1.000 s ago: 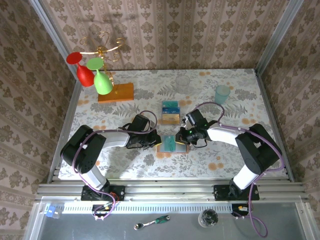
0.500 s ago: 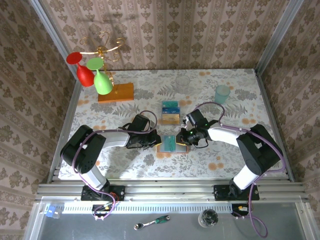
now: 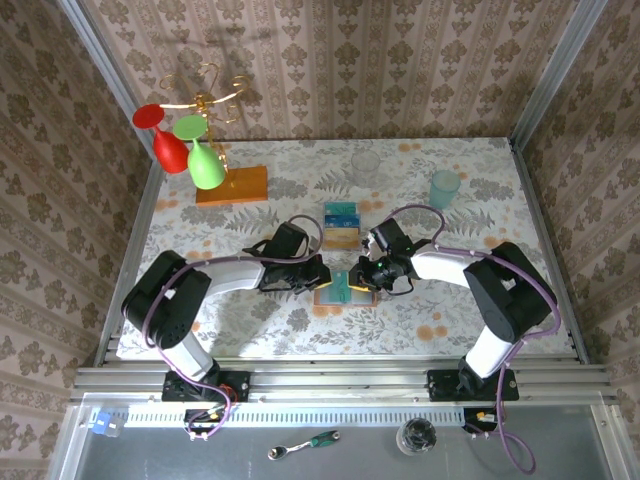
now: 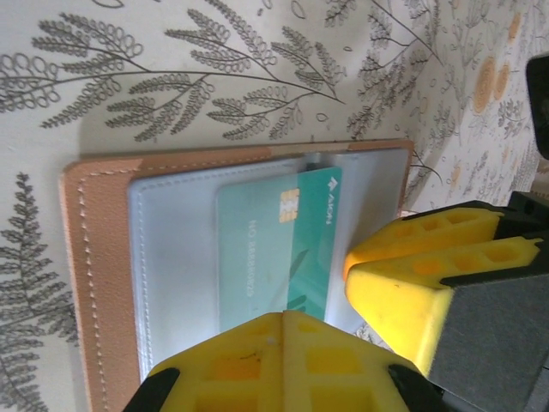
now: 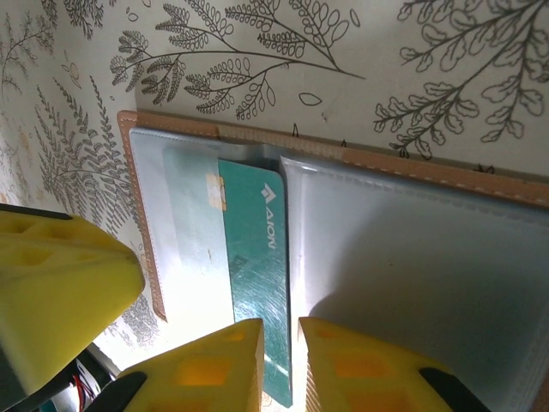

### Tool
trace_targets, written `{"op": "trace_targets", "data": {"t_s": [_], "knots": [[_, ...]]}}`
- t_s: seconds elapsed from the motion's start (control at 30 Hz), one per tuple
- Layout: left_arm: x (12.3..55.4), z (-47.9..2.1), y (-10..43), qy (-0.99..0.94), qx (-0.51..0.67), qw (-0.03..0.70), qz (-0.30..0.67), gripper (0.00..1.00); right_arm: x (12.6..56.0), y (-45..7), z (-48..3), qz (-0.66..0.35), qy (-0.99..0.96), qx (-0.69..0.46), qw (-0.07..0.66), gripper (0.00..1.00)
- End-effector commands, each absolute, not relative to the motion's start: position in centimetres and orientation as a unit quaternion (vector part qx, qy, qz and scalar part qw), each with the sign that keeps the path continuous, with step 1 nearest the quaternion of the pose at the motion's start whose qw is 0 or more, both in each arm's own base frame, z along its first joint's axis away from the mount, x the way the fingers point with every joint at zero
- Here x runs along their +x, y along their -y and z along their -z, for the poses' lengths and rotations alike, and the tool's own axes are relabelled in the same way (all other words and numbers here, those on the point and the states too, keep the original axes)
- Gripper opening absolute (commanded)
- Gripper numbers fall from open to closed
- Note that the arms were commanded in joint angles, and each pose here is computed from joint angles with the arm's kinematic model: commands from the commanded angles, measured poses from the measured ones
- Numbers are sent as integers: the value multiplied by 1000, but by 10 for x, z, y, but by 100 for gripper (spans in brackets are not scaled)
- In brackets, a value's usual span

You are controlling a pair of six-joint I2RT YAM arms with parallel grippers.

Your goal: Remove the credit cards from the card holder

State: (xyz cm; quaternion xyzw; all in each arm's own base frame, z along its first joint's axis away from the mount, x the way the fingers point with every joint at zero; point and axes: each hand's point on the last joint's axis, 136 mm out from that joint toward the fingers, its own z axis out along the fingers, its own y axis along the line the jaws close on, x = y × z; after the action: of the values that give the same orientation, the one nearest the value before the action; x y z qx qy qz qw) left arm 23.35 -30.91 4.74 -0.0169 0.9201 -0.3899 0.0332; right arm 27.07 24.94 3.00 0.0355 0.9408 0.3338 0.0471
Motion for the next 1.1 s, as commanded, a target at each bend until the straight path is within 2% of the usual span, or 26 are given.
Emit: {"op": "trace_targets", "data": {"t_s": [0.0, 0.57, 1.07], "knots": [[226, -31, 304, -928, -13, 16, 371, 0, 275, -257, -34, -348, -936, 32, 43, 21], [219, -12, 296, -936, -20, 1, 351, 0, 275, -268, -31, -383, -923, 36, 29, 21], [218, -11, 294, -935, -21, 0, 353, 0, 273, -257, -31, -359, -932, 38, 39, 14]]}}
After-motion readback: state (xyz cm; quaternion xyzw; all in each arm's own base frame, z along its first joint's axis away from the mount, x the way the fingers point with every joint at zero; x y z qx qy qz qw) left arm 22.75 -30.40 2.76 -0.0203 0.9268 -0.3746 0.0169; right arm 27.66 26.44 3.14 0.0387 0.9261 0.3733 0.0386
